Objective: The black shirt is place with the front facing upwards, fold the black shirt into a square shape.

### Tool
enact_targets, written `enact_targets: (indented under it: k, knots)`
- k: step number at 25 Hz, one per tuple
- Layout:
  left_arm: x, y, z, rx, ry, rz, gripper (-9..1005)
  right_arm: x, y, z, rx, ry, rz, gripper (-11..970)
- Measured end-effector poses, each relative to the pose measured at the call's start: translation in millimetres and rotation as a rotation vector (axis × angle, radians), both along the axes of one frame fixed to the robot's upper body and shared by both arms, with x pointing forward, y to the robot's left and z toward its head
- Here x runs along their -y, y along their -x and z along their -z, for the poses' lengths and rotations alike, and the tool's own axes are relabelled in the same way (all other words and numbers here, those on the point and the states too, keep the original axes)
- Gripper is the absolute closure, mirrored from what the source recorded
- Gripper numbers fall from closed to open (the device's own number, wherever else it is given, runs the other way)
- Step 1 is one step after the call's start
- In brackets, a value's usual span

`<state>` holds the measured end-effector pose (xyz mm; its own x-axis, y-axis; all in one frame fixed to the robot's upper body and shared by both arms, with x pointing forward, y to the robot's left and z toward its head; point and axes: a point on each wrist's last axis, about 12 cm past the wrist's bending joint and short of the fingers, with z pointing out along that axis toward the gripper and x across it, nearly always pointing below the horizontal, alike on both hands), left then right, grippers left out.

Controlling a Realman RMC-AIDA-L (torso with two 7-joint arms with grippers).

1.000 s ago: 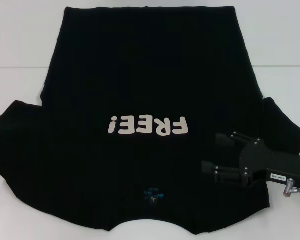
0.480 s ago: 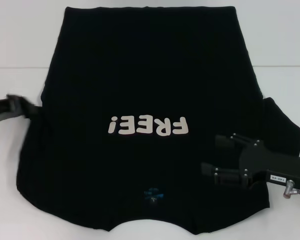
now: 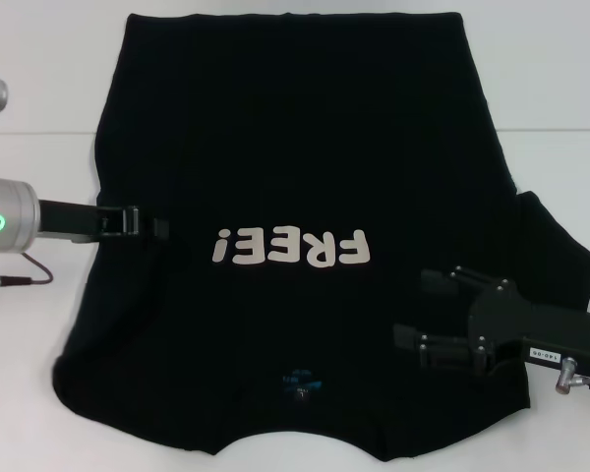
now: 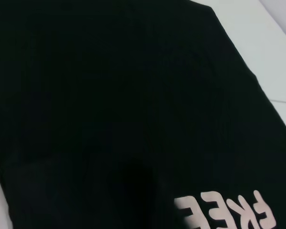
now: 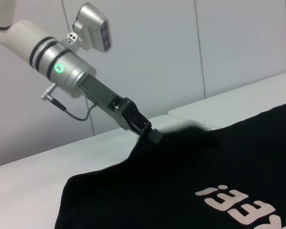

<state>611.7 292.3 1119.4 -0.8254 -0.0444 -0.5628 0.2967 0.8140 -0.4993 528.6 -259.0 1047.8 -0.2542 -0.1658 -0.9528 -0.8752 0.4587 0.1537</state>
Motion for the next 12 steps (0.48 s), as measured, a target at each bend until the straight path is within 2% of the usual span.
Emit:
enact_targets:
  k: [5,7,8,12]
  knots:
    - [-6,8.1,-1.8,0.041,0.125,0.021,862,2,-0.3,-0.9,-0.013,-0.019,0.019,15]
    - [-8,16.2,-6.5,0.124,0.207,0.088,821,8,-3.4,-5.6,-0.067,-0.063,0.064,15]
    - [-12,26.2,-7.8,0.223,0.260,0.147,800,10,-4.9,-7.6,-0.088,-0.073,0.076,15]
    - [-16,52.4,1.0,0.427,0.300,0.246,698,36,-16.0,-23.9,-0.253,-0.117,0.171,15]
